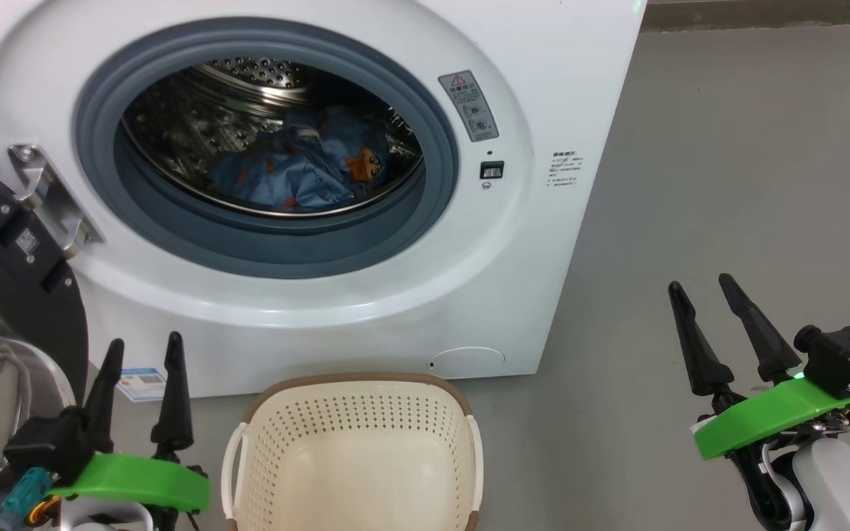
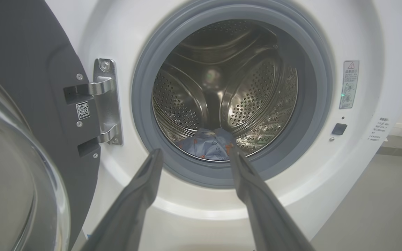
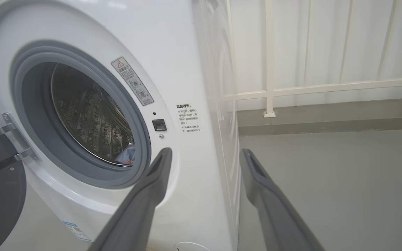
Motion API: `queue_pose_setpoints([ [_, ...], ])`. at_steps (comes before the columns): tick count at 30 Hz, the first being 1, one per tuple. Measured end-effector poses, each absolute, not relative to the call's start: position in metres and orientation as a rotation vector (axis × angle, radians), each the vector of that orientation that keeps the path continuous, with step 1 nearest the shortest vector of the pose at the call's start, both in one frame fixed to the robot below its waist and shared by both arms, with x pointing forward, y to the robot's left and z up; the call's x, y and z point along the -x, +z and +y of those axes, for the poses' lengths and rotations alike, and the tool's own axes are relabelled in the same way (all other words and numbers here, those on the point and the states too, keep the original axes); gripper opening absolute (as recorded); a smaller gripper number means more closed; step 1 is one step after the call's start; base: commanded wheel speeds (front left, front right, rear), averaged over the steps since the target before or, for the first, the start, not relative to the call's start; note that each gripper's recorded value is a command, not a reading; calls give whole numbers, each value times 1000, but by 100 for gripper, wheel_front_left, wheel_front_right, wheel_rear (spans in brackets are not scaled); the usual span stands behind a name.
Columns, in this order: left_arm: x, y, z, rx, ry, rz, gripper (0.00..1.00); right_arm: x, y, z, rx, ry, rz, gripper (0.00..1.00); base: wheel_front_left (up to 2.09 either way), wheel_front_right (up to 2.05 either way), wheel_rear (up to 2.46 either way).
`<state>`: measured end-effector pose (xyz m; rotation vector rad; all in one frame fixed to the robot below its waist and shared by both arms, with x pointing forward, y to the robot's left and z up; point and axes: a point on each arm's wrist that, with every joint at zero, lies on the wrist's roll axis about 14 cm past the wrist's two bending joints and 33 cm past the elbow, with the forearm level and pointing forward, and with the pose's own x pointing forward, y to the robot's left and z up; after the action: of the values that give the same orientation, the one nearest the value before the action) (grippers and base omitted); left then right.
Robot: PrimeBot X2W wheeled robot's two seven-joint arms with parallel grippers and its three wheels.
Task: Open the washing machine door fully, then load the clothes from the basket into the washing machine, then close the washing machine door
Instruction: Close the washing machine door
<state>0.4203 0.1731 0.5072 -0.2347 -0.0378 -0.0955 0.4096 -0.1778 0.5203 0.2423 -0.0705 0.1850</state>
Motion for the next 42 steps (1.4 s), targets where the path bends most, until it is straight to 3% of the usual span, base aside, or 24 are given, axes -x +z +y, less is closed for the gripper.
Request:
queue_pose_setpoints([
  [28, -420, 506, 172, 216, -101, -31, 100, -409, 519, -178, -251, 184, -67, 100, -2, 3, -2],
  [42, -420, 505, 174, 226, -91, -29, 100, -410, 519, -176, -254, 188, -66, 100, -125, 149, -24],
])
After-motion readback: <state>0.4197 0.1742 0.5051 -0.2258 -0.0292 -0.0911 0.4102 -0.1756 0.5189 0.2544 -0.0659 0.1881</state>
